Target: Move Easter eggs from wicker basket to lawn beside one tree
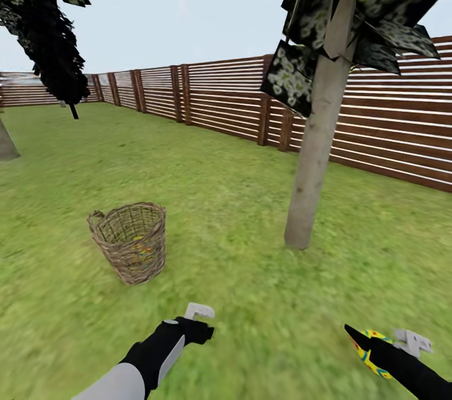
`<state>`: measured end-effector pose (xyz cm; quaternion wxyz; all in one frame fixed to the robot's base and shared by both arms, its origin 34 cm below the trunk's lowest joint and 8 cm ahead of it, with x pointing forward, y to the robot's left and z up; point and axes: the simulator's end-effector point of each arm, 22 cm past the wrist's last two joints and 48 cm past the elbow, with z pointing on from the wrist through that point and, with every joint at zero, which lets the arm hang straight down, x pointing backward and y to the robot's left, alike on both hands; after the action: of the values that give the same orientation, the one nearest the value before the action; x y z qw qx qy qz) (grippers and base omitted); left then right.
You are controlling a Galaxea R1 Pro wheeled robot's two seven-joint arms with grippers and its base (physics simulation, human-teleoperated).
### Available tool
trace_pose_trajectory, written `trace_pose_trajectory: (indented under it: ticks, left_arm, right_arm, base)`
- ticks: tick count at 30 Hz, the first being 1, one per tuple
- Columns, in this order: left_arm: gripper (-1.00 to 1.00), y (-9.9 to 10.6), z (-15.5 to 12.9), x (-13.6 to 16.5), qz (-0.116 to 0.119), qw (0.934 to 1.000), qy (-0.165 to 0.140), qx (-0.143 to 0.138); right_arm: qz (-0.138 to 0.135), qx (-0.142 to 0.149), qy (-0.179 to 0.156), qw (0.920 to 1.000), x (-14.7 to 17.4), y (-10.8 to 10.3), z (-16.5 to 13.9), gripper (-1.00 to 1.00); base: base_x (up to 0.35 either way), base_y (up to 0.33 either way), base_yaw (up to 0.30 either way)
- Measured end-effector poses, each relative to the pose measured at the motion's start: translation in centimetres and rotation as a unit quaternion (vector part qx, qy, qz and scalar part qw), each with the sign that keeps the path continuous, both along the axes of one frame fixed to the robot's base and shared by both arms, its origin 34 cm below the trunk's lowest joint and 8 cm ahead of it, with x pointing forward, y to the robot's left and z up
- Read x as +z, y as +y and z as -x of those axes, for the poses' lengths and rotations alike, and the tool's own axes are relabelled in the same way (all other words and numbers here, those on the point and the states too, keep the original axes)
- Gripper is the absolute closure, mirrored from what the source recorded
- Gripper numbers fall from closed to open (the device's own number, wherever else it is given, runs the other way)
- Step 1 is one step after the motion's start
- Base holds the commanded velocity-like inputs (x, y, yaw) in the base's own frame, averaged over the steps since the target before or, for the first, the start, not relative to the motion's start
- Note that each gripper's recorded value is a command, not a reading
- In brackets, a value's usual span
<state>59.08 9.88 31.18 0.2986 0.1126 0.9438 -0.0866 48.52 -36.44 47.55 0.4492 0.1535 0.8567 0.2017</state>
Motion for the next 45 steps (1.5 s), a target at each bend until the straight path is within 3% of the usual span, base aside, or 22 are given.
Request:
trace_pose_trajectory:
  ticks: [26, 45]
  left_arm:
    - [-1.00, 0.2, 0.7, -1.6, -0.001, 0.9999, 0.016, 0.003]
    - [-1.00, 0.2, 0.6, -1.5, 0.000, 0.9999, 0.014, 0.003]
  right_arm:
    - [0.000, 0.012, 0.013, 0.9998, -1.2, 0.8, -0.1, -1.00]
    - [0.000, 0.012, 0.012, 0.9999, -1.1, 0.9, -0.1, -1.00]
  base:
    - [0.013, 0.290, 0.081]
    - [0.215, 0.228, 0.000]
